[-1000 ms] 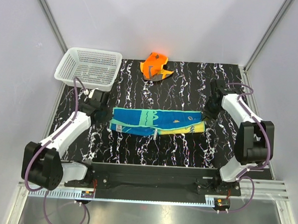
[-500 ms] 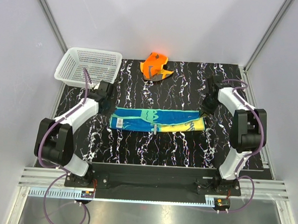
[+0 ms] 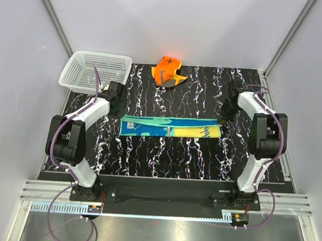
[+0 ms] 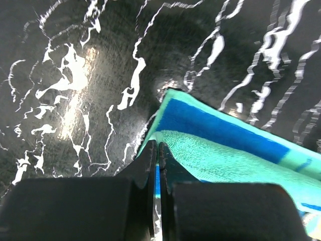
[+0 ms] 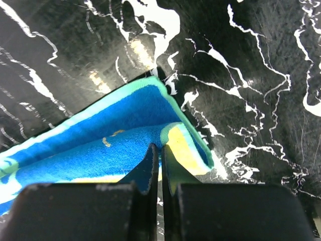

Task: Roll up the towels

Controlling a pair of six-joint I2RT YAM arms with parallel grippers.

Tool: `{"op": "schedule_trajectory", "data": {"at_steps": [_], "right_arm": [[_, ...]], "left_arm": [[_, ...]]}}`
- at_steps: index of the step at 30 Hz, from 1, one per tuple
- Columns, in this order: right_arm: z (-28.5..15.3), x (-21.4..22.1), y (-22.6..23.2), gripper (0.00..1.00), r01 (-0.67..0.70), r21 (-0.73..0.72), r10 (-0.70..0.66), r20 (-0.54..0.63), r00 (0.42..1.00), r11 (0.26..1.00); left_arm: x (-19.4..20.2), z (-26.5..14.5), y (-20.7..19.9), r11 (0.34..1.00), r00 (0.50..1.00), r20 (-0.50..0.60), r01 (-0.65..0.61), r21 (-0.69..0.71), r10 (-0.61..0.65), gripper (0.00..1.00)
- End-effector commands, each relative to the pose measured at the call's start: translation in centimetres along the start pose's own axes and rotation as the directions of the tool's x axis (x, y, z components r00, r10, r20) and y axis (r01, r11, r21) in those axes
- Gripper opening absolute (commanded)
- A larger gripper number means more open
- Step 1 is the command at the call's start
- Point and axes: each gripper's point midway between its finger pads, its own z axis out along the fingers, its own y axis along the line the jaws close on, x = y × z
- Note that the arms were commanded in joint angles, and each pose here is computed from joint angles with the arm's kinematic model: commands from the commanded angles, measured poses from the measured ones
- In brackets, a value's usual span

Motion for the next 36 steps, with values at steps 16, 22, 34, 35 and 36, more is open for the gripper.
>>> {"op": "schedule_trajectory", "data": {"at_steps": [16, 22, 34, 35, 36], "right_arm": [[-0.2, -2.4, 0.5, 0.63, 0.031, -0.009, -0.030, 0.052, 0.998, 0.999], [-3.5, -3.4, -1.1, 0.90, 0.054, 0.023, -0.057, 0.197, 0.979, 0.998], [-4.6, -0.5, -0.2, 0.45, 0.079, -0.170, -0.043, 0.210, 0.977, 0.982], [-4.3, -0.4, 0.0, 0.39, 0.087, -0.174, -0.052, 0.196, 0.979, 0.981], [-3.6, -0.2, 0.0, 0.33, 0.081, -0.175, -0.051, 0.170, 0.984, 0.981]], "left_arm": [[-3.0, 0.8, -1.7, 1.000, 0.999, 0.031, -0.030, 0.003, 0.030, 0.75], [-3.2, -2.4, 0.1, 1.000, 0.995, 0.103, -0.012, 0.001, 0.012, 0.99], [0.9, -3.5, 1.2, 0.996, 0.995, 0.095, -0.008, 0.090, -0.001, 0.53], [1.4, -2.8, 1.2, 0.997, 0.997, 0.073, -0.016, 0.075, 0.011, 0.41], [1.5, -2.6, 0.9, 0.997, 0.997, 0.069, -0.025, 0.077, 0.020, 0.38]]}}
